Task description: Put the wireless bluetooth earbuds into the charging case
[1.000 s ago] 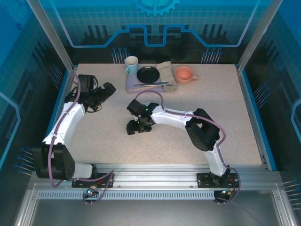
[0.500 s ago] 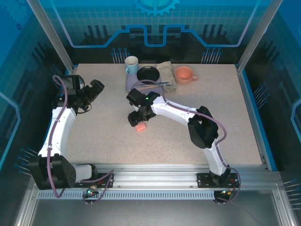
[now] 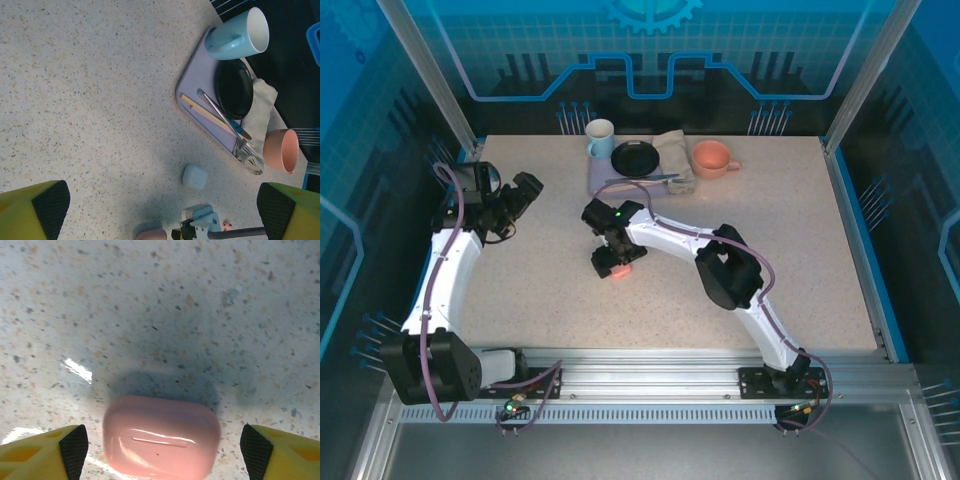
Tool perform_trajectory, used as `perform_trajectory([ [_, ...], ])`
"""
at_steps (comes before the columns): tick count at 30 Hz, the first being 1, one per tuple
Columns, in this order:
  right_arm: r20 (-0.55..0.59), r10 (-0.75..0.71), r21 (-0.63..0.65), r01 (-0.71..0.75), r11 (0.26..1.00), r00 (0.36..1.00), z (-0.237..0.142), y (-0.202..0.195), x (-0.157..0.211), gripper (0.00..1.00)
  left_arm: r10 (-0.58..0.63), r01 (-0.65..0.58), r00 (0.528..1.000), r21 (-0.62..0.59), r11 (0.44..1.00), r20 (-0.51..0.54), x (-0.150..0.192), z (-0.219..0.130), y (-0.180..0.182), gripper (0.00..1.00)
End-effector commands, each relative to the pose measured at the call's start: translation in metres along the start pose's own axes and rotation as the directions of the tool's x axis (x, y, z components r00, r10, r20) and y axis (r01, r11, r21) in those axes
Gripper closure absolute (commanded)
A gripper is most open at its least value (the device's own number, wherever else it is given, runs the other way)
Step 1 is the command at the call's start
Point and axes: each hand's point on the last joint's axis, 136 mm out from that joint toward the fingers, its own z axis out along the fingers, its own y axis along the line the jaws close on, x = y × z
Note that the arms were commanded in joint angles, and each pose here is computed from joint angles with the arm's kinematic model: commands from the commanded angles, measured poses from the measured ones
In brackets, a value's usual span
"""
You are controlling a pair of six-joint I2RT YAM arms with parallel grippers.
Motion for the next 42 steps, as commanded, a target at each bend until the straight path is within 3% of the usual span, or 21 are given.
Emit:
perform_trajectory([
  [1,-0.047,-0.001,-0.009,0.0,1.0,0.999,0.011,0.015,0.008,0.19,-0.012,0.012,1.0,0.022,1.0,-0.017,0.005,-0.003,0.0,0.01],
  [15,-0.08,0.084,0.078,-0.078,0.994,0.993,0.021,0.004,0.025,0.21,-0.019,0.021,0.999,0.032,0.999,-0.041,0.011,0.007,0.003,0.01],
  [20,-0.093,0.109,0.073,-0.103,0.992,0.99,0.027,0.007,0.023,0.28,-0.024,0.025,0.998,0.025,0.999,-0.06,0.018,0.013,0.01,0.01],
  [26,-0.081,0.159,0.09,-0.151,0.984,0.984,0.025,0.001,0.02,0.45,-0.025,0.026,0.996,0.018,0.999,-0.086,0.028,0.021,0.018,0.01],
  [30,-0.035,0.226,0.092,-0.222,0.971,0.973,0.014,-0.01,0.016,0.49,0.004,0.0,0.994,0.034,0.999,-0.107,0.036,0.026,0.015,0.01],
  [36,0.103,0.422,-0.012,-0.423,0.906,0.901,-0.04,-0.04,0.0,0.5,0.093,-0.078,0.981,0.089,0.993,-0.17,0.07,0.04,0.006,0.01],
  [42,0.178,0.622,-0.135,-0.607,0.783,0.763,-0.083,-0.079,-0.012,0.51,0.217,-0.152,0.962,0.336,0.93,-0.165,0.121,0.054,-0.019,0.01],
])
